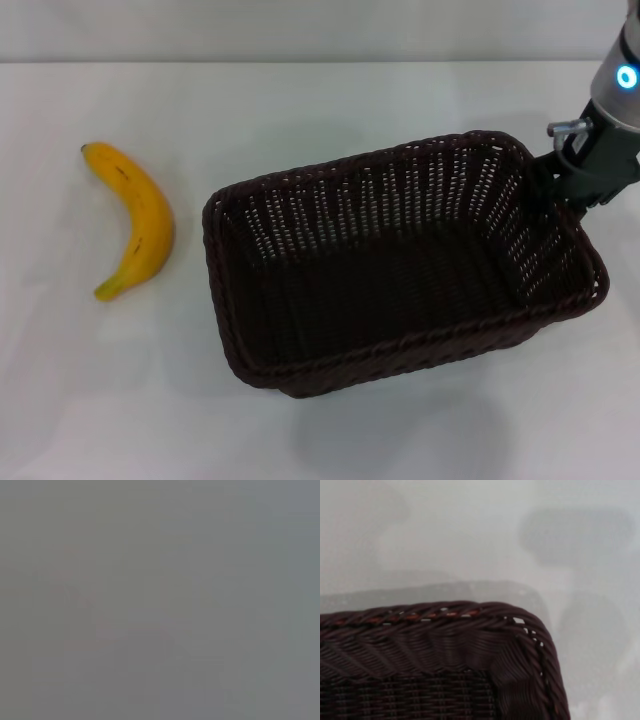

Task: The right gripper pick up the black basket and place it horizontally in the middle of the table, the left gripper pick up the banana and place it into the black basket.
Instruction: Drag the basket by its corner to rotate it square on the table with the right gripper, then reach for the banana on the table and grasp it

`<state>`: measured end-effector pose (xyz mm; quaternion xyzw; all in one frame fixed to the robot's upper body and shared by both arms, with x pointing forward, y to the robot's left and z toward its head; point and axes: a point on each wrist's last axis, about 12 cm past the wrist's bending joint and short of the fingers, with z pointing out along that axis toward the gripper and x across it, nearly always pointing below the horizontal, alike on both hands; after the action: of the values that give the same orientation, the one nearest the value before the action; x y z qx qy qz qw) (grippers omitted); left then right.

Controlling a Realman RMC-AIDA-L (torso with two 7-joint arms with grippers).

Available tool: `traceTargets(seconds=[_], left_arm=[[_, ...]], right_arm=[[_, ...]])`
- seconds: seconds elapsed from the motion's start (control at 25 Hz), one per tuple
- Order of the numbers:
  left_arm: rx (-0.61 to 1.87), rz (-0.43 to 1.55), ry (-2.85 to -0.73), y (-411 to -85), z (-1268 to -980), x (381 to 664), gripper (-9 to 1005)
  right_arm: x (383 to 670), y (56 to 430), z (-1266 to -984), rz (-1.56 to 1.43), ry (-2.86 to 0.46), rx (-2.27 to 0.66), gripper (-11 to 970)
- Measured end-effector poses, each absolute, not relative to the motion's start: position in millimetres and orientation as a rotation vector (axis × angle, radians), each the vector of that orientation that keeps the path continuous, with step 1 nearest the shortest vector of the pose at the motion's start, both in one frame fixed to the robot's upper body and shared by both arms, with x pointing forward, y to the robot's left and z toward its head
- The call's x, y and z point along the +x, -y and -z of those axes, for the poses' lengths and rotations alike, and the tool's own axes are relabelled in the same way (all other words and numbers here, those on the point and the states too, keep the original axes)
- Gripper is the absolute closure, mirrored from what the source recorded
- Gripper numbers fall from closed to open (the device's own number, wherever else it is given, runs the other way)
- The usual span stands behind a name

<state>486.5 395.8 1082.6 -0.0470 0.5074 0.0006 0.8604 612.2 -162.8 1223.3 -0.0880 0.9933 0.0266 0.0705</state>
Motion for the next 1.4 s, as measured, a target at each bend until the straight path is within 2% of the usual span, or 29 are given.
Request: traceTargets(seconds=[0.28,0.6,0.84,1.08,1.24,1.4], left_arm=[[-0.103,-0.002,-1.068,-395,-1082,487,116],[-0.106,-0.006,-1.070,-397,-1082,486,116],[-0.101,0.012,-1.100,-401,-1083,490,115],[-0.071,0.178,-1.216,-413,-1092,502,115],[-0.051,0.299,-1.290,-419,-1108,511,117],[-0.066,0.426,-1.460,-423,-1125,523,120]], right_arm=[[610,167,-1226,-0.048,-2.990,-0.261,592],[601,182,-1254,-0.117,-2.886,-0.211,588],[587,209,-1274,-0.123,-2.745,-0.149,587],[569,241,-1295,-0.035,-2.386,-0.202,586],[560,264,-1284,0.024,-2.180,-0.275,585],[559,278,-1272,0.073,-2.073,-0.326,585]])
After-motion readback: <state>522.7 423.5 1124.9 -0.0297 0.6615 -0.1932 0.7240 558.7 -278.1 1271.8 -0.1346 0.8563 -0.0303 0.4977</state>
